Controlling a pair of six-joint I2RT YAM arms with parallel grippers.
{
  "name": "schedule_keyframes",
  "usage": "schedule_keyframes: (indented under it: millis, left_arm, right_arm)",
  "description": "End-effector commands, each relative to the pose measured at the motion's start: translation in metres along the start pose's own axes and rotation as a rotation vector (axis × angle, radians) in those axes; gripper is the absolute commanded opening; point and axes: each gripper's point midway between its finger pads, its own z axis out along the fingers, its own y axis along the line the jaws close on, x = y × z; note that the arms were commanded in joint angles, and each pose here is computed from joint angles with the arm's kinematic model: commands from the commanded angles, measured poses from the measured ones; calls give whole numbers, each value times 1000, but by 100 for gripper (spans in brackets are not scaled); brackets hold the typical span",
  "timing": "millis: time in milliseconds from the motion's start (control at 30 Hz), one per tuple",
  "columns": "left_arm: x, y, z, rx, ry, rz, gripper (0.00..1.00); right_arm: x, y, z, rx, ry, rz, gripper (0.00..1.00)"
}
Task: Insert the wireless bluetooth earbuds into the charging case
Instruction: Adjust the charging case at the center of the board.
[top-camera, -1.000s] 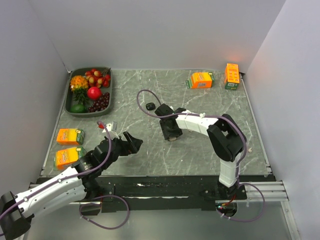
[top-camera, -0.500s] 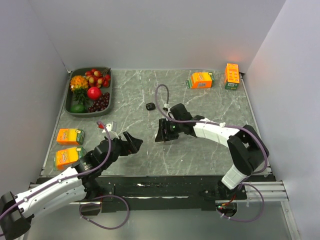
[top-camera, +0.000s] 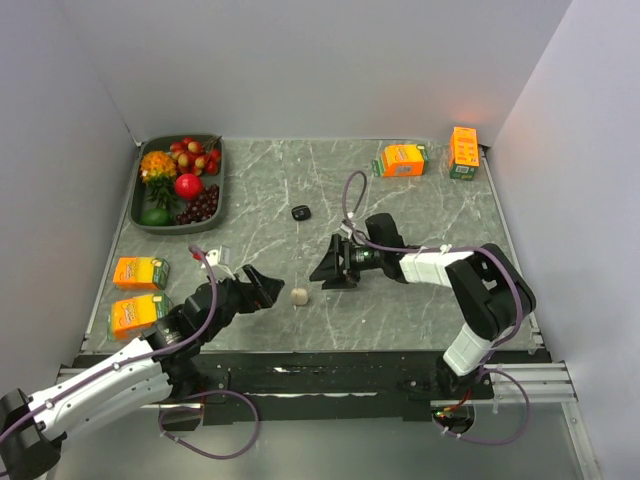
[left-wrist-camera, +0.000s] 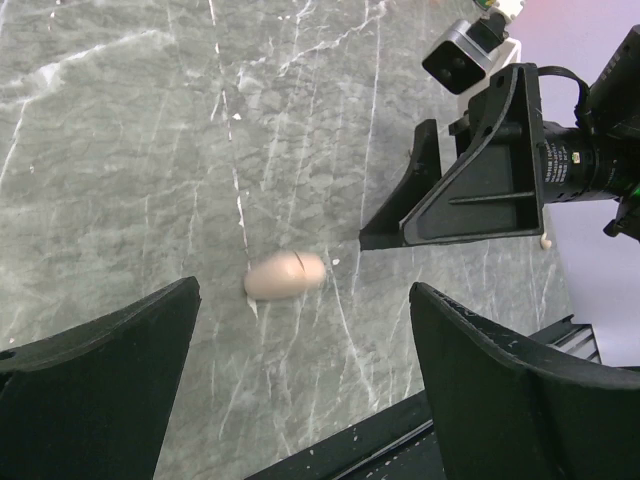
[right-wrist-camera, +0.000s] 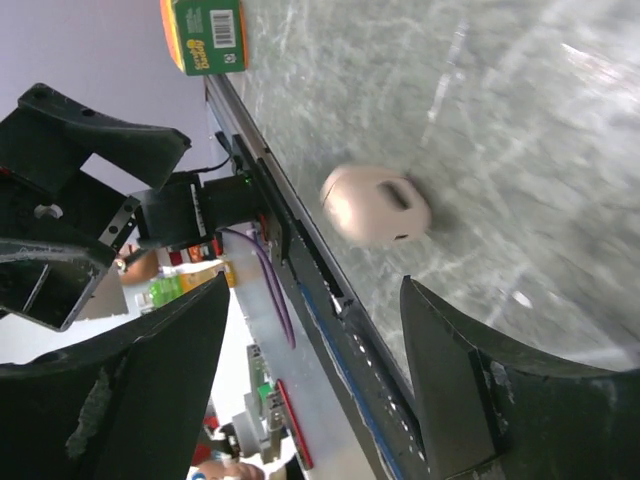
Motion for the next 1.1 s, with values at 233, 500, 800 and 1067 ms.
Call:
schedule_keyframes:
  millis: [233, 500, 800, 1067]
  left_arm:
    - [-8, 2, -2, -14, -37, -16, 91]
    - [-6, 8, -7, -35, -34, -36, 91]
    - [-15, 16, -15, -54, -80, -51, 91]
    - [-14, 20, -20, -58, -86, -85, 90]
  right_arm:
    - [-13, -12, -23, 433, -92, -306, 70]
    - [-1, 7, -16, 558, -40, -424, 60]
    - [58, 1, 23, 644, 154, -571, 87]
    - [74, -20, 49, 828, 162, -483, 92]
